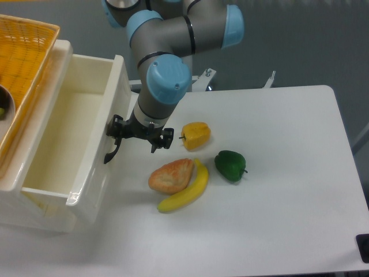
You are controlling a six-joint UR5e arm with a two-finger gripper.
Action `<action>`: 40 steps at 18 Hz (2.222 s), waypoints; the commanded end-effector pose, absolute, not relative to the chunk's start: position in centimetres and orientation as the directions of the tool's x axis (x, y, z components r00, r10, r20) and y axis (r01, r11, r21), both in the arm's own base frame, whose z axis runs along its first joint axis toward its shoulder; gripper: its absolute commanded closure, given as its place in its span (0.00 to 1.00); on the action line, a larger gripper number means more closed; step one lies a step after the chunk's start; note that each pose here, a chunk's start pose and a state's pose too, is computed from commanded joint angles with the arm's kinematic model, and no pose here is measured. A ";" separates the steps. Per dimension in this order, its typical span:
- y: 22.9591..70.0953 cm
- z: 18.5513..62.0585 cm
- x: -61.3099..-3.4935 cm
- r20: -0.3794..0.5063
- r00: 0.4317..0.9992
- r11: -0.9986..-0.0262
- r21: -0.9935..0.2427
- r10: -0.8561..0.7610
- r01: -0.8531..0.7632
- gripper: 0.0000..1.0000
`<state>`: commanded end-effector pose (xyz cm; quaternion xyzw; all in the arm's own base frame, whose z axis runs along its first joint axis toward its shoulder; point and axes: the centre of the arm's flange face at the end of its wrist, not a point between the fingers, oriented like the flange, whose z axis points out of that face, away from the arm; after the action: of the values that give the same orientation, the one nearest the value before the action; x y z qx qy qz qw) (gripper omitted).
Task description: Slide open the top white drawer
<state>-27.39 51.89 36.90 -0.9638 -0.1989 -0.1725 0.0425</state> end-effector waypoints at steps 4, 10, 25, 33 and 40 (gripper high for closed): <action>51.3 37.0 -28.3 0.348 0.855 -0.910 -0.013 0.385 0.415 0.00; 50.5 36.9 -29.6 0.325 0.877 -0.924 -0.022 0.355 0.382 0.00; 48.8 36.8 -32.3 0.307 0.889 -0.930 -0.033 0.339 0.366 0.00; 48.4 37.0 -32.8 0.304 0.892 -0.933 -0.031 0.334 0.360 0.00; 48.5 37.2 -32.6 0.319 0.888 -0.931 -0.039 0.332 0.362 0.00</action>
<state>-32.64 48.53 37.21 -0.9703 -0.1788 -0.1553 0.0489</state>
